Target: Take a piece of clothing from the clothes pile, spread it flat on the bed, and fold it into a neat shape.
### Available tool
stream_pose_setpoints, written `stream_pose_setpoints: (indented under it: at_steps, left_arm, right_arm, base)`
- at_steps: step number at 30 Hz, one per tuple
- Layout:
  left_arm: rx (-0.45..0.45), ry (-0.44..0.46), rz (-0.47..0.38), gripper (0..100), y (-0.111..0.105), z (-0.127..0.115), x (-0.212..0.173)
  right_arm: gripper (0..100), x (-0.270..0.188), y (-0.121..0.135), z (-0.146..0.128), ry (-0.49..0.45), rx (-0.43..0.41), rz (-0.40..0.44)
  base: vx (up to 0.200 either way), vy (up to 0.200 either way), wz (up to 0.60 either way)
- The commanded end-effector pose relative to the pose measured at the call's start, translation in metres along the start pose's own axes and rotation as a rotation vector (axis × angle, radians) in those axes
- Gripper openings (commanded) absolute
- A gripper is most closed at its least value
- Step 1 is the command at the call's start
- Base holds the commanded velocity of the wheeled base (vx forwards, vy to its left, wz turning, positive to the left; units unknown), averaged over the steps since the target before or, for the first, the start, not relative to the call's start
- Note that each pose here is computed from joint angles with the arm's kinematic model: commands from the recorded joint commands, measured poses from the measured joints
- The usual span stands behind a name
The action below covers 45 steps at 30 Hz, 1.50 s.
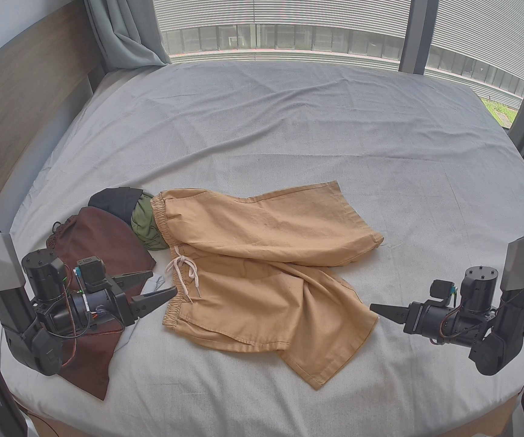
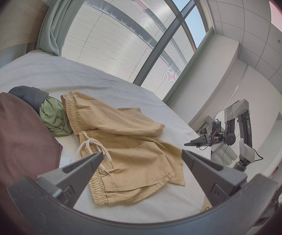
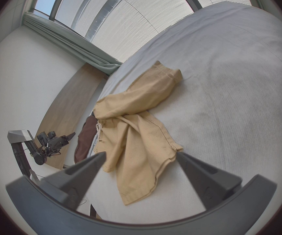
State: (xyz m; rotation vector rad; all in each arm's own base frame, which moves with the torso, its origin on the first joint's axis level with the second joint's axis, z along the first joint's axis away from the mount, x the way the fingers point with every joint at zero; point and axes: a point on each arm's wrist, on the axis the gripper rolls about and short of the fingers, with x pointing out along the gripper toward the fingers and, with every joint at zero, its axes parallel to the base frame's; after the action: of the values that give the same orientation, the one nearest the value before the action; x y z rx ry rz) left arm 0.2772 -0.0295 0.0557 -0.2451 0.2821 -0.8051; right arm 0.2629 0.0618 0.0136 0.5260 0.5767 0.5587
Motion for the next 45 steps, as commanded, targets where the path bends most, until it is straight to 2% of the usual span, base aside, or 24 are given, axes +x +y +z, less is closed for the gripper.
stream_pose_setpoints:
  at_steps: [1,10,17,22,29,33,45]
  left_arm:
    - [-0.009,0.011,0.002,100,0.002,-0.004,0.001]
    - [-0.006,0.008,0.004,100,0.003,-0.003,0.001]
    - [-0.004,0.005,0.007,100,0.004,-0.003,0.001]
    - [-0.003,0.005,0.007,100,0.004,-0.003,0.001]
    - [-0.004,0.007,0.005,100,0.004,-0.003,0.002]
    - [-0.006,0.009,0.009,100,0.006,-0.005,0.002]
    - [-0.006,0.011,0.009,100,0.006,-0.005,0.002]
  right_arm:
    - [100,0.006,-0.011,-0.017,0.065,0.032,-0.043]
    - [100,0.016,-0.015,-0.037,0.148,0.049,-0.051]
    - [100,0.031,-0.013,-0.039,0.148,0.043,-0.021]
    - [100,0.051,-0.01,-0.028,0.098,0.078,0.021]
    - [100,0.063,-0.008,-0.007,-0.036,0.119,-0.015]
    - [100,0.057,-0.003,0.0,-0.057,0.12,-0.008]
    - [100,0.054,-0.006,-0.002,-0.057,0.123,-0.033]
  base:
    - [0.0,0.0,0.0]
    - [0.0,0.0,0.0]
    - [0.0,0.0,0.0]
    - [0.0,0.0,0.0]
    - [0.0,0.0,0.0]
    - [0.0,0.0,0.0]
    - [0.0,0.0,0.0]
